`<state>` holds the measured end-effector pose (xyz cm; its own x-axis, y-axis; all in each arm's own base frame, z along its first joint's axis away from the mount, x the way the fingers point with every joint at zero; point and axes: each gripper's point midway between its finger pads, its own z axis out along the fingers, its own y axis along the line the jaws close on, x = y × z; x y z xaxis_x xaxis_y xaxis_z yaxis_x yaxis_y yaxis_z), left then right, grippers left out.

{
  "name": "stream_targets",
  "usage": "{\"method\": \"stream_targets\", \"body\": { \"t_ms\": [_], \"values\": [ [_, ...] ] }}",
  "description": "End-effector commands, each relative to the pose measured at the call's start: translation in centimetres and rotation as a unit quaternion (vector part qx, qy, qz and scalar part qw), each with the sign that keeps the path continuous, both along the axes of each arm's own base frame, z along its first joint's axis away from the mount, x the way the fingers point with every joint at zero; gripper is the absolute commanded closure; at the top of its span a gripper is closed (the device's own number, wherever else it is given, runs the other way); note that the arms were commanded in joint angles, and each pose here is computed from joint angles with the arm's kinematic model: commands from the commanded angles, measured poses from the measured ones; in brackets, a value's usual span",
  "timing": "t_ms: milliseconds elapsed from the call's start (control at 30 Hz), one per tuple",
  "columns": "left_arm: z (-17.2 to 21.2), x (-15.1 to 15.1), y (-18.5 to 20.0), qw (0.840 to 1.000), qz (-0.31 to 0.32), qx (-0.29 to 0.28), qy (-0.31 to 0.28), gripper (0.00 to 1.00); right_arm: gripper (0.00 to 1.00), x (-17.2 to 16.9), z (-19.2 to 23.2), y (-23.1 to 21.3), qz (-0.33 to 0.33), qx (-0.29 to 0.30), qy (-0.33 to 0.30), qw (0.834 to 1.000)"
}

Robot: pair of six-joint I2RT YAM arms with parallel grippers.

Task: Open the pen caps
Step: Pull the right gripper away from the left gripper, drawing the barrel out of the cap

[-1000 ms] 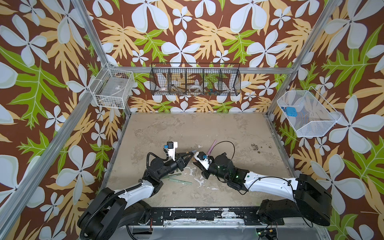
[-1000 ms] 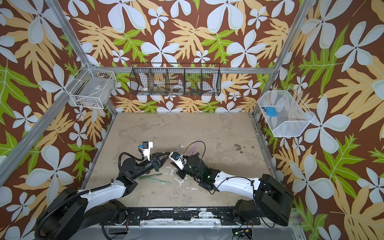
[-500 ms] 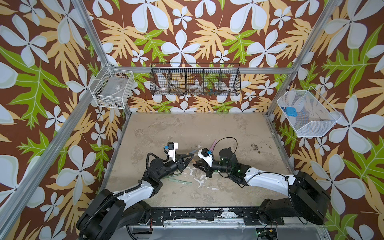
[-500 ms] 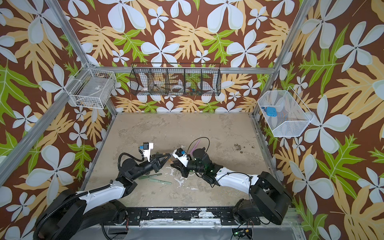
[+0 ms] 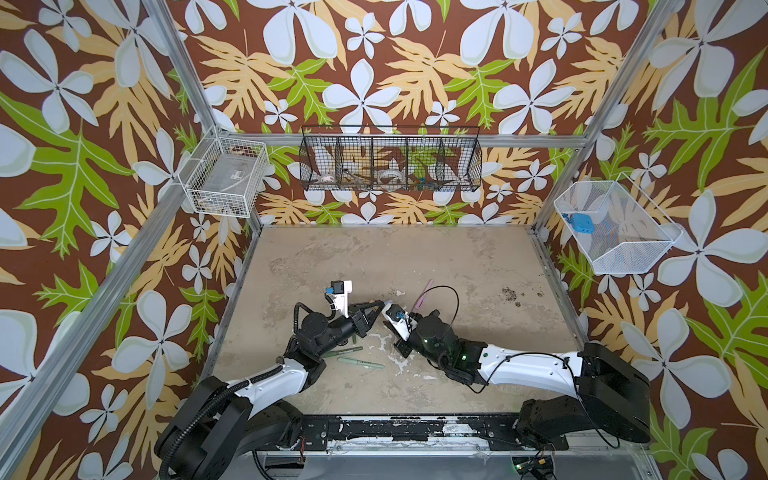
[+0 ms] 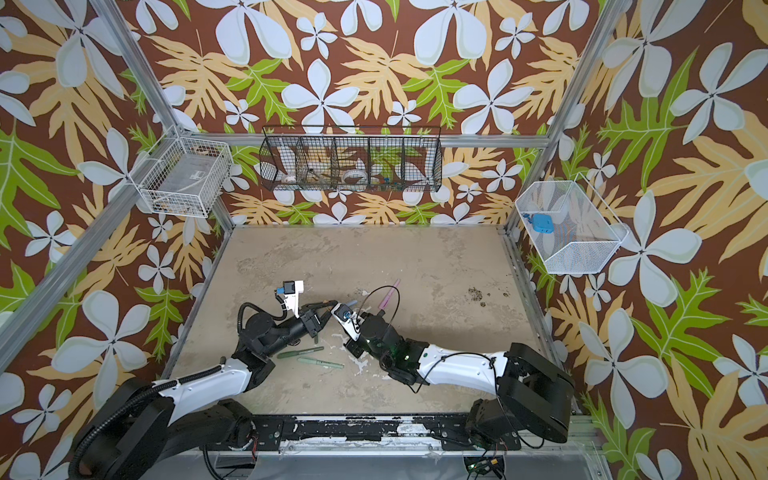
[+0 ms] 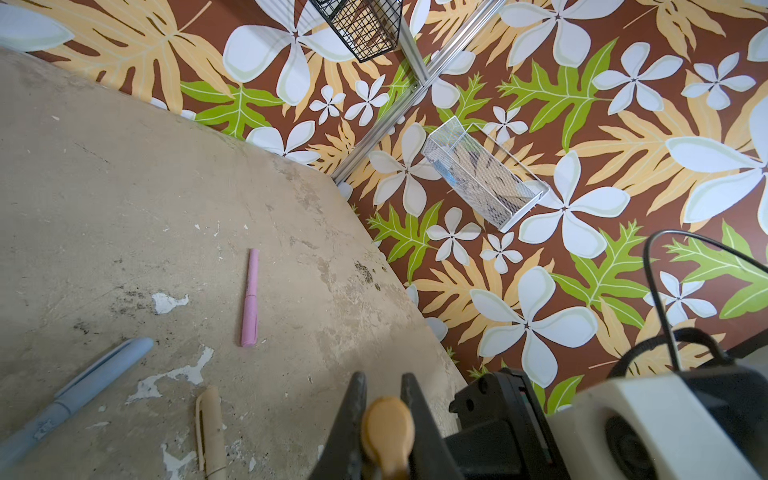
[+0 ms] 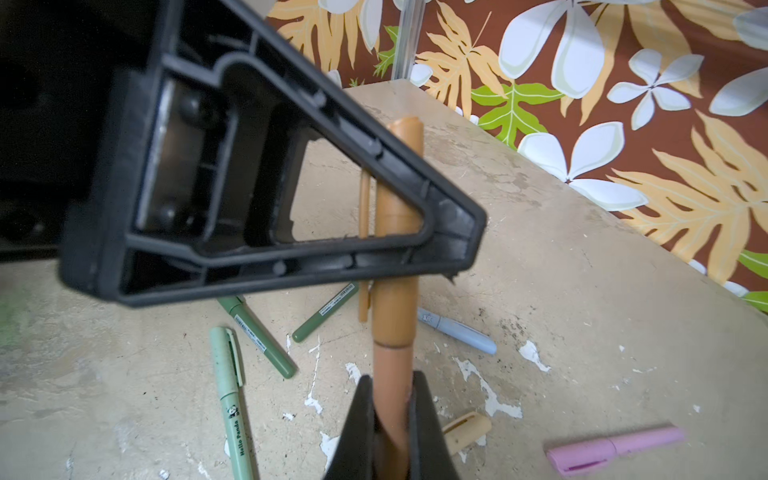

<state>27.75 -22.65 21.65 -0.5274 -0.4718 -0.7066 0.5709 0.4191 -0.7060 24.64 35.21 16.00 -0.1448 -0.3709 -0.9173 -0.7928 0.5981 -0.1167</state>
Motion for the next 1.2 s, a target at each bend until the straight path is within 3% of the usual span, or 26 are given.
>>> {"method": "stream_targets", "body": {
  "t_ms": [0,167,333,433,533,600,733,800,967,1067,1167],
  "values": [
    [6.3,0.1,1.1,0.992,0.017,-0.075,-0.098,1.0,1.0,-4.4,-4.5,-0.5,0.124,-0.021,0.14,0.982],
    [6.5,0.5,0.9,0.992,0.006,-0.078,-0.101,1.0,1.0,-5.6,-3.7,-0.8,0.202,0.053,0.222,0.952],
    [7.8,0.3,1.2,0.989,-0.007,-0.098,-0.115,1.0,1.0,-6.3,-3.9,-0.9,0.232,0.069,0.26,0.935],
    [8.2,0.5,1.6,0.988,-0.002,-0.103,-0.117,1.0,1.0,-5.2,-3.8,-1.5,0.201,0.067,0.243,0.947],
    [7.9,1.2,1.9,0.989,0.016,-0.102,-0.103,1.0,1.0,-2.7,-4.1,-2.7,0.099,0.019,0.167,0.981],
    [7.8,1.6,2.1,0.99,0.028,-0.102,-0.092,1.0,1.0,-1.2,-4.0,-3.6,0.024,-0.022,0.106,0.994],
    [8.3,2.5,2.8,0.99,0.056,-0.109,-0.071,1.0,1.0,0.0,-3.4,-4.3,-0.091,-0.122,-0.016,0.988],
    [9.2,2.9,2.9,0.989,0.064,-0.111,-0.067,1.0,1.0,0.2,-3.4,-4.2,-0.115,-0.146,-0.035,0.982],
    [10.8,4.0,3.4,0.988,0.084,-0.107,-0.068,1.0,1.0,-0.9,-3.9,-3.0,-0.072,-0.127,-0.003,0.989],
    [11.9,4.2,3.6,0.988,0.073,-0.112,-0.078,1.0,1.0,-1.9,-4.0,-2.5,-0.006,-0.072,0.064,0.995],
    [12.6,4.3,3.9,0.987,0.064,-0.115,-0.087,1.0,1.0,-3.0,-3.7,-2.6,0.058,-0.015,0.123,0.991]
  ]
}}
